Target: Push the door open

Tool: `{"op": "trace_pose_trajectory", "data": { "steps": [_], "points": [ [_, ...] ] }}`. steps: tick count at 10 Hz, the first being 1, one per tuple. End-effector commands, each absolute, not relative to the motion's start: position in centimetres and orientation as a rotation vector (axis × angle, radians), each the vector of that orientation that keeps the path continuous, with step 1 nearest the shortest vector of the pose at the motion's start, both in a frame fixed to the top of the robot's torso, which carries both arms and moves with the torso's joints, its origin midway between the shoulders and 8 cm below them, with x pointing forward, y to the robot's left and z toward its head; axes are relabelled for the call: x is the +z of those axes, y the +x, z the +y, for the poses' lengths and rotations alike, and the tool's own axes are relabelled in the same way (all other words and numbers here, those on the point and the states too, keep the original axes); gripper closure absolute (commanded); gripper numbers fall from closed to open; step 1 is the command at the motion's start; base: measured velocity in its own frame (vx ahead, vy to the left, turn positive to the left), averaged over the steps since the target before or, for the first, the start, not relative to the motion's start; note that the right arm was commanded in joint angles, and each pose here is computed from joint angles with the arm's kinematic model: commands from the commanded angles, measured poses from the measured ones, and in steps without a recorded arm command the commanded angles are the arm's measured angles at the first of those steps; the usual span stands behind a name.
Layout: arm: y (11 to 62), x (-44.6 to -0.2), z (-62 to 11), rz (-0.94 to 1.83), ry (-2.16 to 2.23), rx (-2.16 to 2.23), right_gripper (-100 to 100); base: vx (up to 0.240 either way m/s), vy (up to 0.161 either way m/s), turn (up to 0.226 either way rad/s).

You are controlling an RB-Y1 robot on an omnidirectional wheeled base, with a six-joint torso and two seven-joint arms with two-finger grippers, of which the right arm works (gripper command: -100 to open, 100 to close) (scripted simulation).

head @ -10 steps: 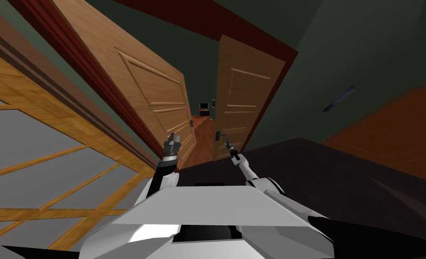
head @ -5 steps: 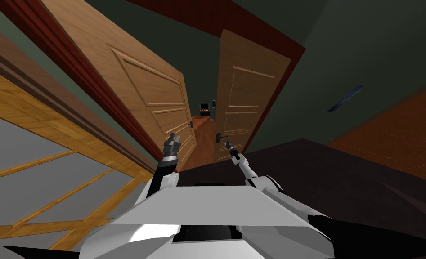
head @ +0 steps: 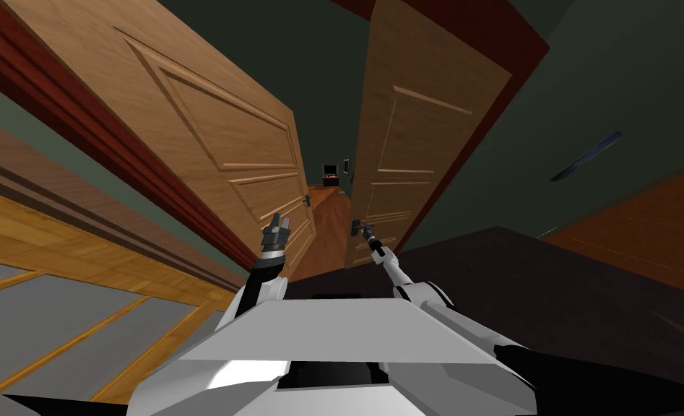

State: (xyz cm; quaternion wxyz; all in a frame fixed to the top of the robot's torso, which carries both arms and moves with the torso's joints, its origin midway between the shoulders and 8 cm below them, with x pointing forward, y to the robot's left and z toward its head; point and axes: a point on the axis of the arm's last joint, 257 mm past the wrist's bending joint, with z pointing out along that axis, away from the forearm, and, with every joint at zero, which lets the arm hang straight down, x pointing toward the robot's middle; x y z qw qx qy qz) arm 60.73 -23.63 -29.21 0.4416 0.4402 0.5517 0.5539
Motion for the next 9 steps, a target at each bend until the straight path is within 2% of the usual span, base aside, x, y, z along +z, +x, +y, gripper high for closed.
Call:
{"op": "trace_pose_trajectory", "data": {
  "steps": [1, 2, 3, 9],
  "points": [
    [60.77, -29.26, -23.71, 1.367, 1.096, 1.371, -100, 0.197, 0.005, 0.028],
    [60.75, -29.24, -23.66, 1.368, 1.095, 1.373, -100, 0.09, 0.0, 0.008],
    [60.75, -29.24, -23.66, 1.368, 1.095, 1.373, 100, -0.012, 0.001, -0.005],
    [61.13, -28.67, -24.07, 1.349, 1.093, 1.364, 100, 0.005, 0.004, -0.006]
  ]
}}
